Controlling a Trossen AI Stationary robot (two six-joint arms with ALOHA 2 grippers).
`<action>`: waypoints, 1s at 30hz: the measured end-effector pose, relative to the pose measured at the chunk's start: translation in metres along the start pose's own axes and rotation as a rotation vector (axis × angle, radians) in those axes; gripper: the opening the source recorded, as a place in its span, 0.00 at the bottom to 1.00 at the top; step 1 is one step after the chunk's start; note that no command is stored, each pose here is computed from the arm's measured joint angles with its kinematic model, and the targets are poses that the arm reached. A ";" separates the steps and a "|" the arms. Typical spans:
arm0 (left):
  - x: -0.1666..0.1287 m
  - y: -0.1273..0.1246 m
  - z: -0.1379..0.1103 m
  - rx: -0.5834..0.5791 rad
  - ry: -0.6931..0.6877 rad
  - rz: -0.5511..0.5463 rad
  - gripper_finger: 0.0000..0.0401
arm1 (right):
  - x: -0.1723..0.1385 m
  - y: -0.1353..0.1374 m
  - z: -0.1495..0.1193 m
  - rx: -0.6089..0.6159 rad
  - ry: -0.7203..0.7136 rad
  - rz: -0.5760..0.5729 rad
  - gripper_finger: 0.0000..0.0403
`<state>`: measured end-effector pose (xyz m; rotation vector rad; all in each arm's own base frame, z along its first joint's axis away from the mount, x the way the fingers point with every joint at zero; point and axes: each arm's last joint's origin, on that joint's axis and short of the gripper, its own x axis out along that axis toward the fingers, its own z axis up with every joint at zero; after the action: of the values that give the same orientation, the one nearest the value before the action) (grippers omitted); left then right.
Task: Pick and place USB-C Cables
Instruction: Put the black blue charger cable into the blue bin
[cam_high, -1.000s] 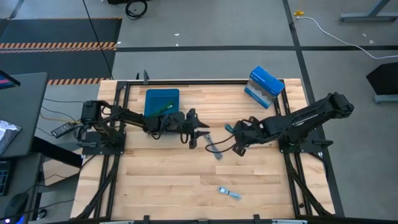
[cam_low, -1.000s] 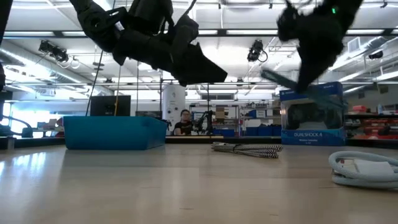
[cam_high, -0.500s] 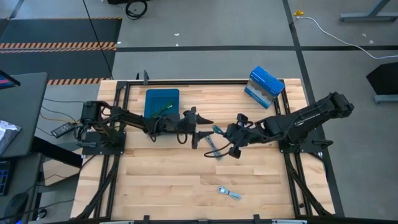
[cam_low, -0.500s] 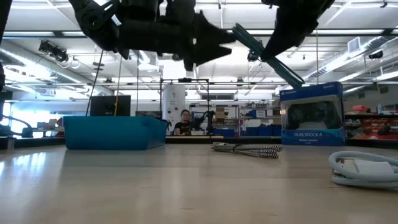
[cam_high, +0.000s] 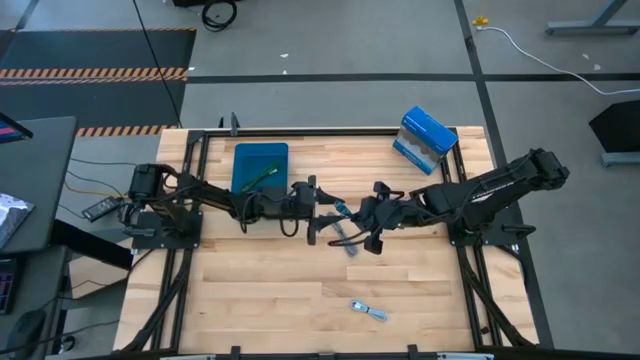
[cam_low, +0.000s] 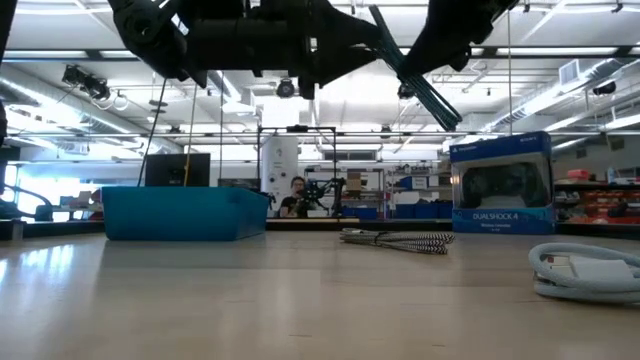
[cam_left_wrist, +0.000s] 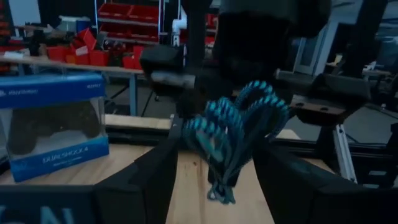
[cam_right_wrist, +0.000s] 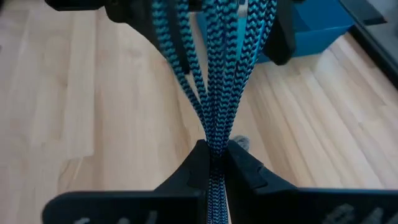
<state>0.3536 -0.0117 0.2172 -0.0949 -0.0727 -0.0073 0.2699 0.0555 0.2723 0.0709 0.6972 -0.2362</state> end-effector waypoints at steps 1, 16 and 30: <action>0.000 -0.002 0.000 0.006 -0.003 -0.005 0.52 | 0.000 0.000 0.000 0.005 0.001 0.007 0.07; 0.000 0.001 0.001 0.020 -0.005 -0.003 0.05 | -0.001 0.005 0.002 0.106 -0.018 0.065 0.11; 0.000 0.007 0.001 0.035 0.000 -0.006 0.04 | -0.001 0.004 0.003 0.113 -0.053 0.005 0.22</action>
<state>0.3536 -0.0044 0.2179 -0.0595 -0.0732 -0.0116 0.2722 0.0589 0.2751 0.1739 0.6310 -0.2718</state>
